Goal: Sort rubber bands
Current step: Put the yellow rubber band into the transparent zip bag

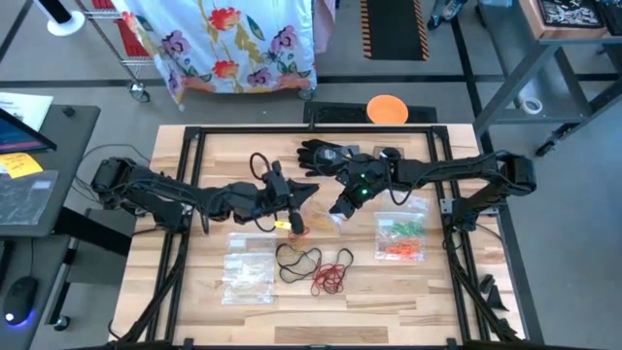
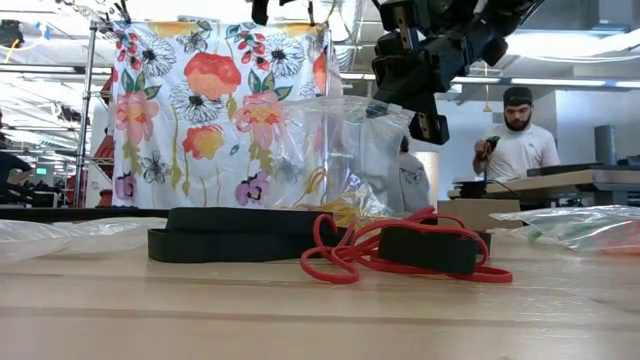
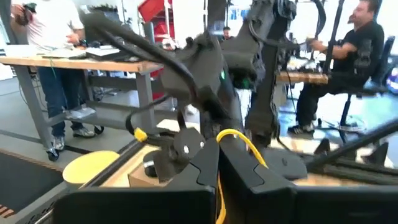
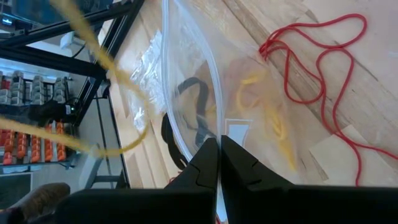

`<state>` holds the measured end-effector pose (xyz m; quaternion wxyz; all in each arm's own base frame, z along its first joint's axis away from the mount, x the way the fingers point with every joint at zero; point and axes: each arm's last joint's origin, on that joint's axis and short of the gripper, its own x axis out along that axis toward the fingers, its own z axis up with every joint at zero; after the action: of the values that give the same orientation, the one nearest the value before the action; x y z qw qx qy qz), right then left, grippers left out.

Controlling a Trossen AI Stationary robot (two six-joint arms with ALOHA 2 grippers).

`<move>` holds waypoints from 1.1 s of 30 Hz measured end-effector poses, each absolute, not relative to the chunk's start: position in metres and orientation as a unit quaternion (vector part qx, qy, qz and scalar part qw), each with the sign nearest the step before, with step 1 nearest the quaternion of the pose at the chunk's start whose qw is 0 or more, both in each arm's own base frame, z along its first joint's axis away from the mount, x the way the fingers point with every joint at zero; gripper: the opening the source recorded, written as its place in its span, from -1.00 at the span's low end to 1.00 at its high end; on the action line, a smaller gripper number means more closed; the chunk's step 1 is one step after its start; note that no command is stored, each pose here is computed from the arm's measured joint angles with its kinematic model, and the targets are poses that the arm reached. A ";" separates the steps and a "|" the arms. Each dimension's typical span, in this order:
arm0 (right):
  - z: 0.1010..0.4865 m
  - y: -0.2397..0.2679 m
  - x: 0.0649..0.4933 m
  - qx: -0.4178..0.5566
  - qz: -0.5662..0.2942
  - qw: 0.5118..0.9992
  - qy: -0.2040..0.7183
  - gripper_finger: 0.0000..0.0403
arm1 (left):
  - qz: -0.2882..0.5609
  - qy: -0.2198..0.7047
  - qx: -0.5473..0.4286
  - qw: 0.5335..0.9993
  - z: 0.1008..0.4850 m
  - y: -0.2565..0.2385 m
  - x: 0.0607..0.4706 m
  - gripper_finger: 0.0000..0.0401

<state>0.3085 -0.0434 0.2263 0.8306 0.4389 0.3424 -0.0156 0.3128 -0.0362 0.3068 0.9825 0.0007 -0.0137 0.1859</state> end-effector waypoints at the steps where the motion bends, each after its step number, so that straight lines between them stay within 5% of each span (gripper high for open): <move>1: 0.226 -0.043 0.309 0.439 -0.016 0.831 0.342 -0.96 | 0.186 -0.010 0.003 0.983 0.306 -0.036 0.313 -1.00; 33: 0.226 -0.043 0.309 0.441 -0.016 0.830 0.342 -0.96 | 0.232 0.093 0.033 0.968 0.286 -0.019 0.312 -1.00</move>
<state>0.3085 -0.0434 0.2263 0.8296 0.4406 0.3424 -0.0163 0.3120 -0.0188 0.2857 0.9676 0.0327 0.0929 0.2324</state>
